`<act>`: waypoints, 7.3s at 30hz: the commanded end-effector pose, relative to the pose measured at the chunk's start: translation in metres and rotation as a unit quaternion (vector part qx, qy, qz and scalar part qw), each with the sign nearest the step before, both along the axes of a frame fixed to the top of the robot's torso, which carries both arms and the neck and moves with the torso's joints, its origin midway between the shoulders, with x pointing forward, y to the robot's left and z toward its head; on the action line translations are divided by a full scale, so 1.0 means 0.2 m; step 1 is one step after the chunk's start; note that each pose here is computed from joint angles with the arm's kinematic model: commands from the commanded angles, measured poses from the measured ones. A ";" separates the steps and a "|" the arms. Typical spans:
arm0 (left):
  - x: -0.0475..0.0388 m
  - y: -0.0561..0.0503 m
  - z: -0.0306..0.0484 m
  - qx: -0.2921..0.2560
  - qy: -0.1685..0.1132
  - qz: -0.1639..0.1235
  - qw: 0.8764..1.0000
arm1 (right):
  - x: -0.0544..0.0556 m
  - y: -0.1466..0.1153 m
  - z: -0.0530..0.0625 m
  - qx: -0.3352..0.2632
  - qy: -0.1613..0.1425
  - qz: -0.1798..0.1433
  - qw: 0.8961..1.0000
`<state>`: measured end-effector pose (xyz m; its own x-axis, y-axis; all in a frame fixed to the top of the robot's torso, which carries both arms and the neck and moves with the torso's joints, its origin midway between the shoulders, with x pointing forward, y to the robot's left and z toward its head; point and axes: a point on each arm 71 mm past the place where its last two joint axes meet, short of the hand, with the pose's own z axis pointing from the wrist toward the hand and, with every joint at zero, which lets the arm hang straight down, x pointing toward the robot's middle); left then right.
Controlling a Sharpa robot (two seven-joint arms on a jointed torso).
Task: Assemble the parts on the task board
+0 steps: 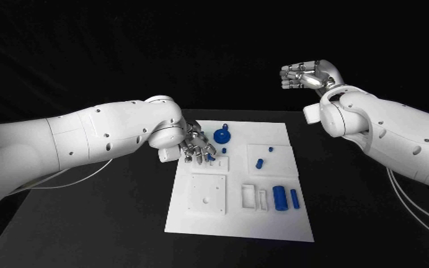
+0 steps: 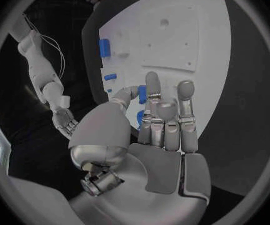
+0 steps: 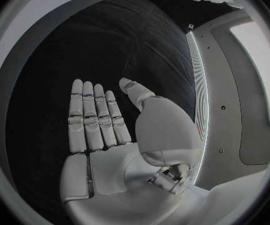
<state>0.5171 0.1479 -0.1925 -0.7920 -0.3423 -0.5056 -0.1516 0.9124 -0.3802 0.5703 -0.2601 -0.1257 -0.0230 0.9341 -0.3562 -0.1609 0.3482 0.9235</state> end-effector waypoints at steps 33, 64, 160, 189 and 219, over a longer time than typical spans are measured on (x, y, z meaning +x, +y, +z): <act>0.002 -0.08 -0.078 0.075 -0.065 -0.033 0.994 | 0.00 0.05 0.01 0.037 -0.013 0.030 0.999; -0.008 -0.07 -0.097 0.082 -0.041 -0.044 0.995 | 0.01 0.06 0.01 0.029 -0.009 0.034 0.999; 0.117 -0.14 -0.045 0.113 0.012 -0.094 0.989 | 0.02 0.09 -0.02 0.021 0.000 0.044 0.999; 0.111 -0.14 -0.072 0.112 0.014 -0.089 0.990 | 0.03 0.10 -0.02 0.021 0.002 0.047 0.999; 0.099 -0.14 -0.163 0.119 0.009 -0.075 0.990 | 0.02 0.10 -0.04 0.021 0.006 0.047 0.999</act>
